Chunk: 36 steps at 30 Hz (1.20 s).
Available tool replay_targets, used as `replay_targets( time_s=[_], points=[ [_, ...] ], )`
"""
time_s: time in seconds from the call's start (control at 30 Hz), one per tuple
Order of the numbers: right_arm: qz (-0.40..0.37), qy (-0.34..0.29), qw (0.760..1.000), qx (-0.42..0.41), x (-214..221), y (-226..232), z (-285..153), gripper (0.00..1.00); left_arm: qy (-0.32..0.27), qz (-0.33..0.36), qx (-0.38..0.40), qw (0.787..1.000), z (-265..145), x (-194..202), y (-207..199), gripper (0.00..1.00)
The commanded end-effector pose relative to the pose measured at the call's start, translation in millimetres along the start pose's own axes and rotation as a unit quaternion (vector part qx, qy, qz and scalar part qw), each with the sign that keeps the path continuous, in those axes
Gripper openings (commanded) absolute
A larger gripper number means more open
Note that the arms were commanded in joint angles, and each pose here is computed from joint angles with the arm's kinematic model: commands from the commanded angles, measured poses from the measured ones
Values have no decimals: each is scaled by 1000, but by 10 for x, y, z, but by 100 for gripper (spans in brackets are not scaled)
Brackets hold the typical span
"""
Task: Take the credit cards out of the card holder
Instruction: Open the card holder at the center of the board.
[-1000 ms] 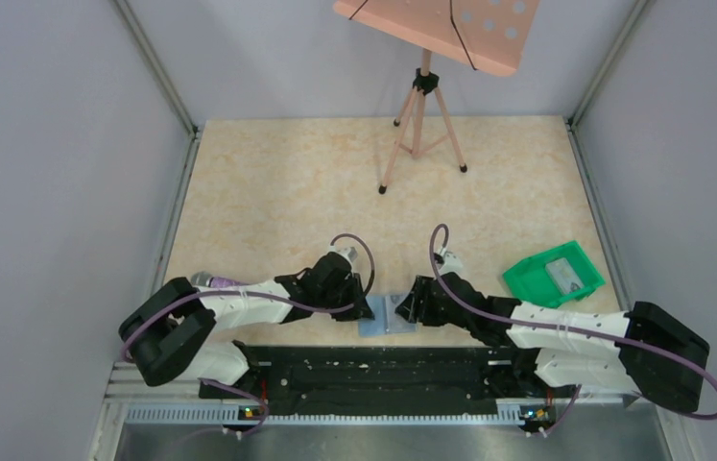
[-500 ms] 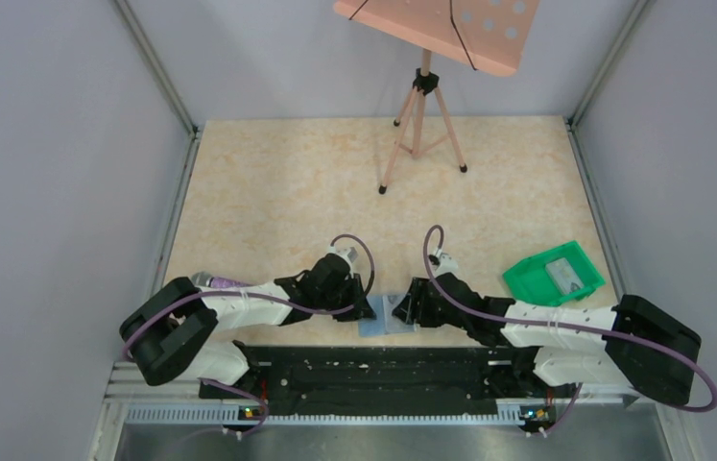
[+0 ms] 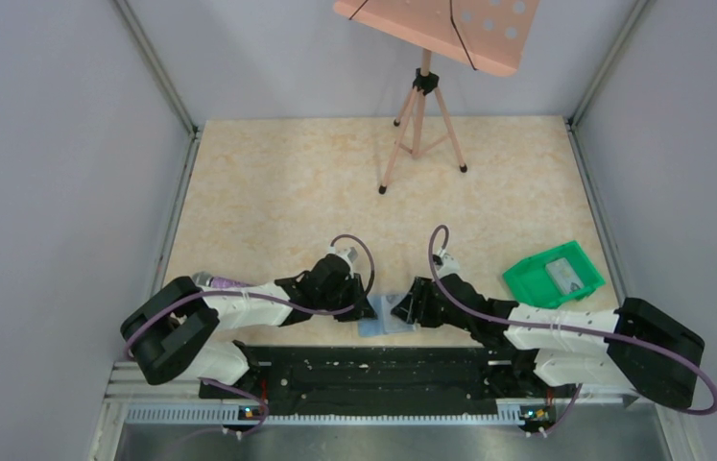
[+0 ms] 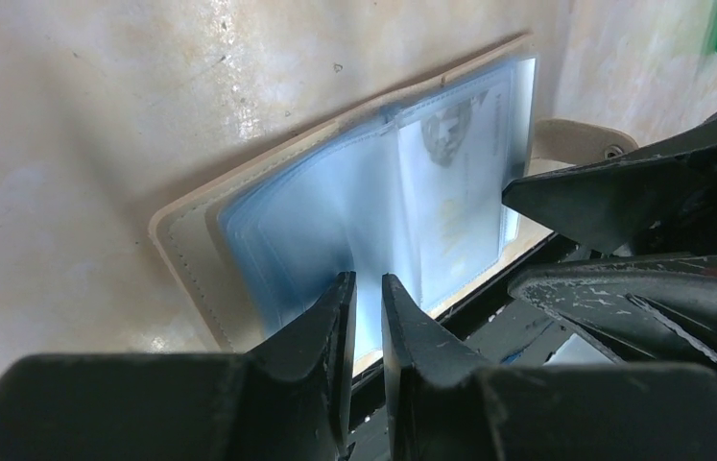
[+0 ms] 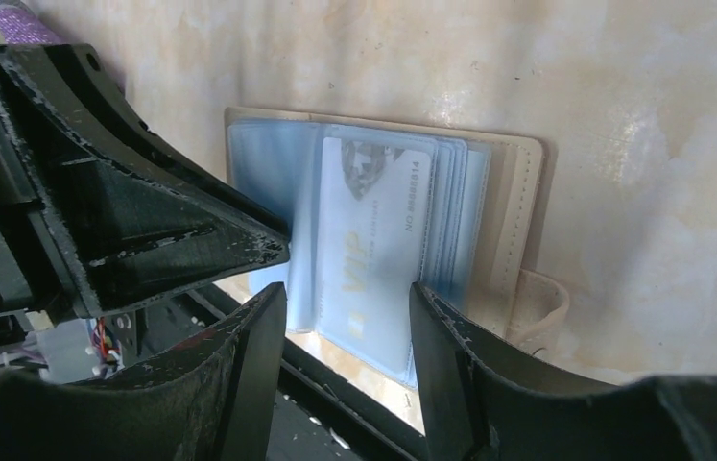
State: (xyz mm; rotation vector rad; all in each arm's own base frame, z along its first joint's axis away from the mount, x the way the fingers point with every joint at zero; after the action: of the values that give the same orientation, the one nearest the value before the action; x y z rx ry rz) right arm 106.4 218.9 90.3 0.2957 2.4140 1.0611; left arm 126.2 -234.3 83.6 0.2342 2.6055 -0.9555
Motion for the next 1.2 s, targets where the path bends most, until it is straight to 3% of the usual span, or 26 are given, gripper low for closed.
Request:
replay_targets(
  time_s=[0.0,0.6,0.97,1.17],
  points=[
    [20,-2,996,-86,-62,314,-57,50,17,-2,-25,1000,52,121,121,22],
    [36,4,994,-106,-54,358,-100,50,5,1,-17,1000,-3,87,58,23],
    [30,29,991,-129,-21,453,-52,50,-4,5,-41,999,-93,49,60,23],
    [26,43,990,-132,5,486,18,50,-28,9,-100,995,-284,-104,26,27]
  ],
)
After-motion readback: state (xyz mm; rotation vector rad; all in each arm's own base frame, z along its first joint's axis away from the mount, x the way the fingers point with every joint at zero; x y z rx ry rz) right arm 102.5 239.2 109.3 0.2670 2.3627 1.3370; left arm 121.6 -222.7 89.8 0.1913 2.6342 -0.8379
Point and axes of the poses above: each gripper's point midway between its finger pads, its own z axis out along the fingers, its own y axis along the line the jaws close on, x = y × z, the point moved 8 cm from there along -z, back along the fingers, and after that the axes turned 11 degrees about z, right-handed, at the moved point
